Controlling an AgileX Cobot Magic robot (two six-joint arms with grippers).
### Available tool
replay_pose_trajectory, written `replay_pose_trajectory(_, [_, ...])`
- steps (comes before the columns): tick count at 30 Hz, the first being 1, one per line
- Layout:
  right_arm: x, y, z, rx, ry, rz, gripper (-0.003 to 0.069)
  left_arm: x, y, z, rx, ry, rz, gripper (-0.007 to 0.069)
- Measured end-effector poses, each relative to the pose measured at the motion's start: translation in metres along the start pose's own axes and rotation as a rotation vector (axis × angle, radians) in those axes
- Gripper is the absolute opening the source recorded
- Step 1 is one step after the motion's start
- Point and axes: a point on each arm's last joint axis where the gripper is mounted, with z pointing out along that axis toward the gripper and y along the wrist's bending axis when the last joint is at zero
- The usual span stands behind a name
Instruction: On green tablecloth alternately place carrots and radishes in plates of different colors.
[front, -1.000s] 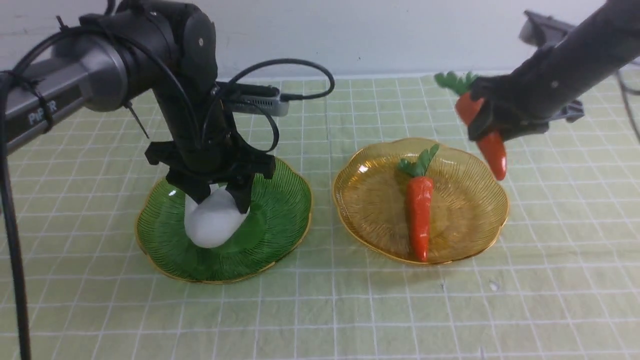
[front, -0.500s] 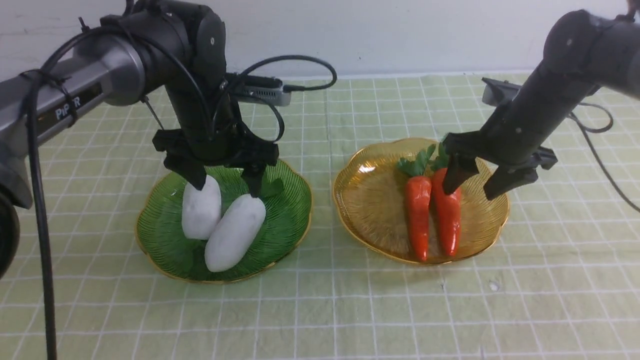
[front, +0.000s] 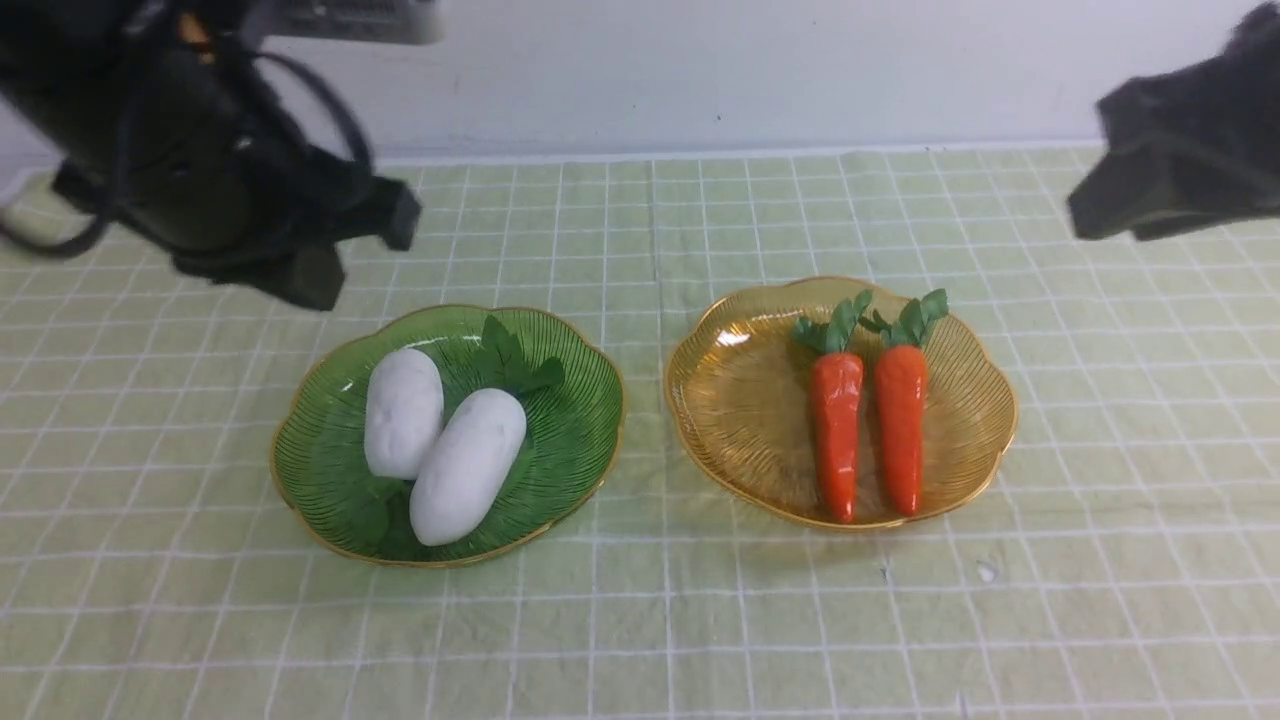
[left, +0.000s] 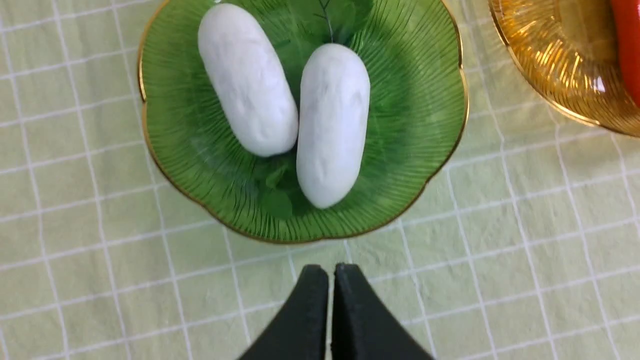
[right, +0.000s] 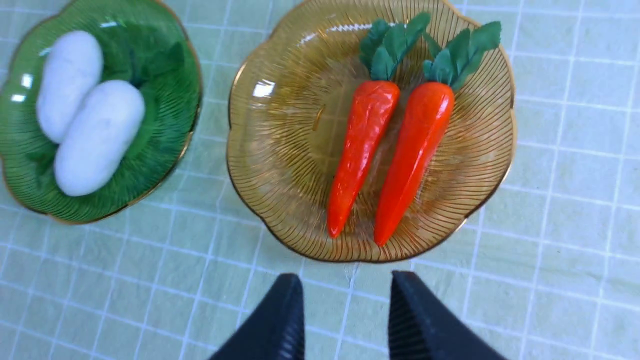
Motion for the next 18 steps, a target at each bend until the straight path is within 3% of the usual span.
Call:
replay_pose_trajectory(2, [0.010,0.003,-0.013,0.003,-0.042,-0.009,0.0158,0.011,0.002,-0.009,0.005,-0.039,0.000,-0.0008])
replay_pose_trajectory(4, [0.045,0.008,-0.049,0.022,-0.279,-0.041,0.0054,0.055,0.008,-0.030,0.024,-0.169,-0.001,-0.0008])
replay_pose_trajectory(6, [0.088,0.008,-0.068,0.035,-0.500,-0.069,0.0003,0.092,0.012,-0.037,0.041,-0.291,-0.002,-0.0008])
replay_pose_trajectory(9, [0.120,0.005,-0.075,0.053,-0.697,-0.081,-0.0008,0.120,0.015,-0.038,0.054,-0.392,-0.002,-0.0008])
replay_pose_trajectory(10, [0.151,0.001,-0.075,0.064,-0.831,-0.084,-0.0013,0.148,0.018,-0.035,0.070,-0.473,-0.011,-0.0008])
replay_pose_trajectory(12, [0.168,-0.002,-0.073,0.014,-0.877,-0.104,-0.0013,0.162,0.020,-0.034,0.079,-0.518,-0.015,-0.0008])
replay_pose_trajectory(13, [0.186,-0.005,-0.069,0.071,-0.941,-0.085,-0.0013,0.180,0.022,-0.028,0.085,-0.565,-0.015,-0.0008])
replay_pose_trajectory(18, [0.237,-0.016,-0.054,0.056,-1.139,-0.036,-0.0015,0.216,0.026,-0.017,0.102,-0.682,-0.017,-0.0008])
